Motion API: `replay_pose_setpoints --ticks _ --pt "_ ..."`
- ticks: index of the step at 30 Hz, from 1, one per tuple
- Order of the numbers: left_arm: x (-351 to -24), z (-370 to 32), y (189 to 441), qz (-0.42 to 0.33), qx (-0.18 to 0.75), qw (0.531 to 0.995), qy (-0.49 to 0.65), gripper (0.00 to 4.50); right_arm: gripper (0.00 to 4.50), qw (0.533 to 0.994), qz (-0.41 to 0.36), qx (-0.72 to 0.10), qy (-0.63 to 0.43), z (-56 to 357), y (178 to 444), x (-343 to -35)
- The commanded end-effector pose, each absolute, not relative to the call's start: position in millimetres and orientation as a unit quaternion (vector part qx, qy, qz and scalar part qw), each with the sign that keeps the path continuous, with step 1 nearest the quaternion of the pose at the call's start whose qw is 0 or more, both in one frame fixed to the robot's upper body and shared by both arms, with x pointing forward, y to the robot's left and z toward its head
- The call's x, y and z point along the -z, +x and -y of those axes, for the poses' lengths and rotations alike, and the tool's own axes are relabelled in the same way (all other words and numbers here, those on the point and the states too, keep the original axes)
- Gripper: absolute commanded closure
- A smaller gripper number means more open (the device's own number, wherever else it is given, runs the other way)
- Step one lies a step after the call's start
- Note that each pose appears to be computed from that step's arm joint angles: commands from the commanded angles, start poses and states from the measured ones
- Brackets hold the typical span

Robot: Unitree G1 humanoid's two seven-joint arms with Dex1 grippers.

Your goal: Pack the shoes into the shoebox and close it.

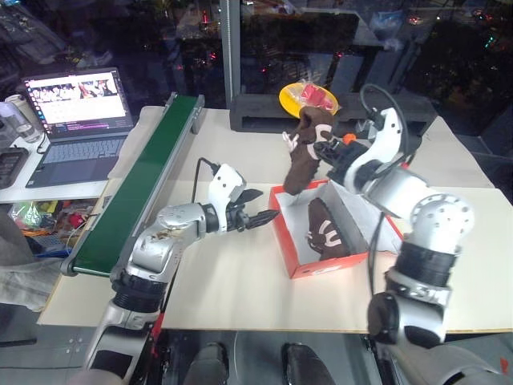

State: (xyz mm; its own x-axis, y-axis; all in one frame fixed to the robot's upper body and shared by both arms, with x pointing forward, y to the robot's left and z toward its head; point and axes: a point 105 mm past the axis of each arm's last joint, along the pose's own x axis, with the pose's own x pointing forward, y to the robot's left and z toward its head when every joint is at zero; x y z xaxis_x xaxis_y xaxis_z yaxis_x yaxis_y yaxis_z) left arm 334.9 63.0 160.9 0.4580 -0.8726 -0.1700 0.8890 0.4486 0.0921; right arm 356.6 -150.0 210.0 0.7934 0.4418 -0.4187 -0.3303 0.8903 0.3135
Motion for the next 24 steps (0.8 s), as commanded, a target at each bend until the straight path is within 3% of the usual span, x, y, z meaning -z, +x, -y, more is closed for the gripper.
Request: replay_pose_setpoints --ticks 1,12,19,24 --pt "-170 -57 321 -0.02 0.549 0.829 0.102 0.97 4.13 0.93 -0.284 -0.224 0.058 150 349 -203" --pt "-161 -55 312 -0.03 0.564 0.819 0.105 0.97 4.13 0.907 -0.357 -0.219 0.049 135 365 -158" --pt "-159 -52 316 -0.026 0.56 0.821 0.108 0.97 4.13 0.884 -0.421 -0.2 0.034 129 368 -95" --pt "-160 -48 317 -0.02 0.561 0.82 0.113 0.97 4.13 0.878 -0.438 -0.191 0.021 131 365 -67"
